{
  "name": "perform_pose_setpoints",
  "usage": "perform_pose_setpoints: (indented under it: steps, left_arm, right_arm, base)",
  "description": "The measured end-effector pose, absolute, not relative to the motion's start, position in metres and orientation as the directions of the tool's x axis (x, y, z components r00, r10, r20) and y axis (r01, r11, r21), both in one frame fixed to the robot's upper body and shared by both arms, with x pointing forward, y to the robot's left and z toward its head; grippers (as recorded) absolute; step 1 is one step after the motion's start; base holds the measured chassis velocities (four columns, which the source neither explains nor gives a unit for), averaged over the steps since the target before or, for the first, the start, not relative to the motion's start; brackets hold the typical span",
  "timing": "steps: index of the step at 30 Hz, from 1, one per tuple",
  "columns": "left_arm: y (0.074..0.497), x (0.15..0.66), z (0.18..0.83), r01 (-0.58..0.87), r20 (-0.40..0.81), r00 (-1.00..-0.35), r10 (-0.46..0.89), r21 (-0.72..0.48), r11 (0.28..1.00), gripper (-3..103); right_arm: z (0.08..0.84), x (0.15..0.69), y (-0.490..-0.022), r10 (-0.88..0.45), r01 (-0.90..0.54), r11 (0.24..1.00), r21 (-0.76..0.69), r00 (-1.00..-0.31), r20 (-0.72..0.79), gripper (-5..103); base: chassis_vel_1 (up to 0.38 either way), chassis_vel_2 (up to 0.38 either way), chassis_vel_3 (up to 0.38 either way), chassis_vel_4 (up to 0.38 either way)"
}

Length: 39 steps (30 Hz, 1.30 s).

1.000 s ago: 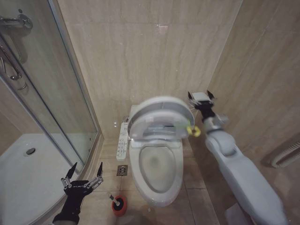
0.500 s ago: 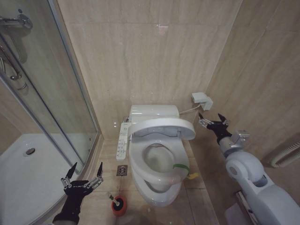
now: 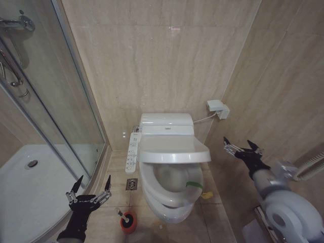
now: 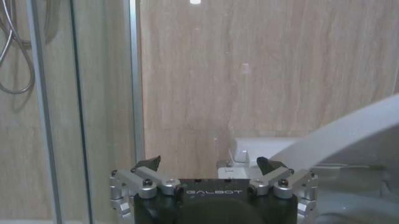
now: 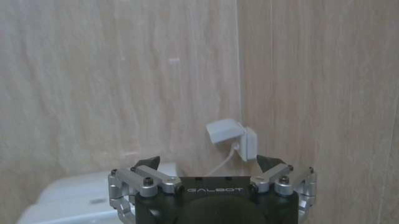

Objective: Open the toilet lid, clean the toilet bowl with a toilet brush, close the toilet lid, and flush.

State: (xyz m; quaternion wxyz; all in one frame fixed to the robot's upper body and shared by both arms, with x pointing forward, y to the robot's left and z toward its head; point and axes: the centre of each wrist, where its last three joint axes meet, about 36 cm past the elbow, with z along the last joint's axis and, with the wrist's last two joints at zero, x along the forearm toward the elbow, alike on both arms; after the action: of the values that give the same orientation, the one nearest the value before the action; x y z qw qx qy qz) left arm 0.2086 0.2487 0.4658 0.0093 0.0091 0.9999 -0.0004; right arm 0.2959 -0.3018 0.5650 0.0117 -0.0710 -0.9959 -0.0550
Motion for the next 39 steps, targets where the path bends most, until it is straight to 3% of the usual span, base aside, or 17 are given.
perform_pose_setpoints:
  steps: [12,17,27,33,39]
  left_arm:
    - [0.249,0.209,0.466,0.018,-0.018,-1.0,0.018,-0.001,1.0,100]
    - [0.249,0.209,0.466,0.018,-0.019,-1.0,0.018,-0.001,1.0,100]
    - [0.249,0.209,0.466,0.018,-0.019,-1.0,0.018,-0.001,1.0,100]
    - [0.249,0.209,0.466,0.018,-0.019,-1.0,0.018,-0.001,1.0,100]
    - [0.249,0.209,0.466,0.018,-0.019,-1.0,0.018,-0.001,1.0,100]
  right_arm:
    - [0.544,0.257,-0.263,0.053,0.051,0.995,0.087,-0.999,-0.012,100]
    - [0.525,0.248,-0.261,0.051,0.051,0.999,0.013,-0.999,-0.02,100]
    - [0.501,0.248,-0.292,-0.008,-0.006,0.999,-0.042,-0.999,-0.037,100]
    - [0.498,0.24,-0.326,-0.123,-0.122,0.992,-0.03,-0.992,-0.016,100]
    - [0.499,0.225,-0.327,-0.1,-0.1,0.995,0.018,-0.995,-0.007,100]
  base:
    - [0.0,0.0,0.0,0.0]
    - [0.0,0.0,0.0,0.0]
    - [0.0,0.0,0.0,0.0]
    - [0.0,0.0,0.0,0.0]
    - [0.0,0.0,0.0,0.0]
